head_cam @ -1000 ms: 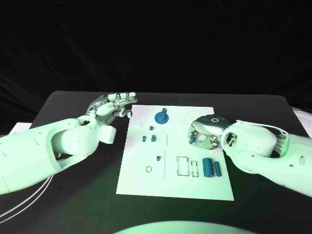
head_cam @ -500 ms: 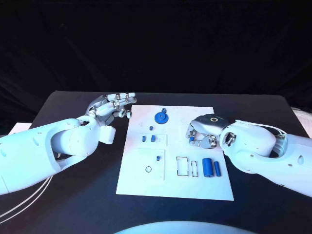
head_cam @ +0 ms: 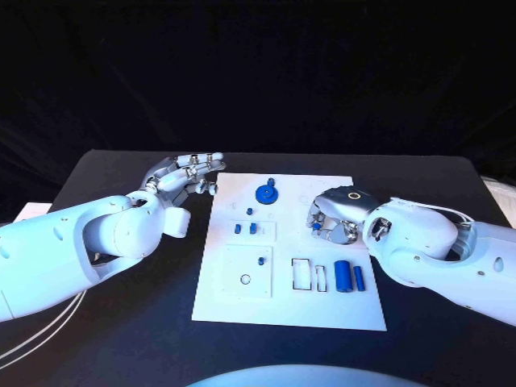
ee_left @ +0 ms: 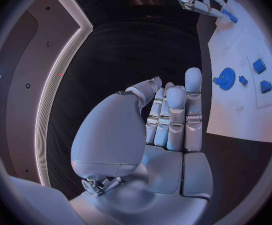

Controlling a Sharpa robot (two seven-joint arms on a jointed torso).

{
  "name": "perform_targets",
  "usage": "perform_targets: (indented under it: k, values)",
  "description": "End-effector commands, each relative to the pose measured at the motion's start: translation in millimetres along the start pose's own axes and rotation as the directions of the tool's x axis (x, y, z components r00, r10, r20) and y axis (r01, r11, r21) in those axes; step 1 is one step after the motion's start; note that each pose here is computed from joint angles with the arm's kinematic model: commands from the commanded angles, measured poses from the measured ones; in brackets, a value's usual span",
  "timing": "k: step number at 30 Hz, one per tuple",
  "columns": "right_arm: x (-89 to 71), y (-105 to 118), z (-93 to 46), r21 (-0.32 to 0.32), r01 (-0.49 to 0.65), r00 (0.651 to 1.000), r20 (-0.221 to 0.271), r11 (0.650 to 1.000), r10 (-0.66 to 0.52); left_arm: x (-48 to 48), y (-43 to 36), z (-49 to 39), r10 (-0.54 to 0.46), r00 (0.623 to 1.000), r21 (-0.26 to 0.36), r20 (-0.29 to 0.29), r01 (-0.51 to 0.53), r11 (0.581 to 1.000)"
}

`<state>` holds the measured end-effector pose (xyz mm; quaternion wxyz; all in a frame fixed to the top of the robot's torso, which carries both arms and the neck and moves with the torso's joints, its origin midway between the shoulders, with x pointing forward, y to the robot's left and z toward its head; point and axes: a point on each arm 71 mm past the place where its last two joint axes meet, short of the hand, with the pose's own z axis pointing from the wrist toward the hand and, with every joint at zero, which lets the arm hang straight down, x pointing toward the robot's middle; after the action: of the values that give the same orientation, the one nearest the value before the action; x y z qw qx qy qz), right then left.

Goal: Assemble the parts on the task board

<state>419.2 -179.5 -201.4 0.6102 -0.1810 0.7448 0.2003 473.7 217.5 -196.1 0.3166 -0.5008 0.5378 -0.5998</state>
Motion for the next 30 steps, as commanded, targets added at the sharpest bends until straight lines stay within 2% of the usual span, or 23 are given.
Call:
perform_targets:
  k: [1,8,13,18,24,30]
  values:
    - [-5.9,5,-1.7,-0.023,-0.021,0.998,0.055,1.0,0.023,1.1,-0.4,-0.1,-0.009,1.0,0.001,-0.017,0.009,1.0]
    - [-21.2,15,-8.5,-0.057,-0.056,0.993,0.104,0.997,0.062,0.5,-0.4,-0.2,-0.009,1.0,0.001,-0.015,0.009,1.0]
    - [-35.2,34,-14.9,-0.122,-0.087,0.985,0.137,0.989,0.103,0.7,-0.2,0.0,-0.009,1.0,0.0,-0.016,0.009,1.0]
    - [-38.7,59,-13.7,-0.199,-0.118,0.979,0.138,0.973,0.147,1.8,0.1,0.3,-0.01,1.0,0.0,-0.019,0.01,1.0]
    - [-25.8,98,-5.4,-0.307,-0.145,0.977,0.105,0.941,0.185,4.2,0.6,1.1,-0.012,1.0,-0.001,-0.025,0.012,1.0]
    - [-1.4,118,4.0,-0.349,-0.162,0.982,0.033,0.923,0.185,7.0,1.1,1.6,-0.015,0.999,-0.002,-0.032,0.015,1.0]
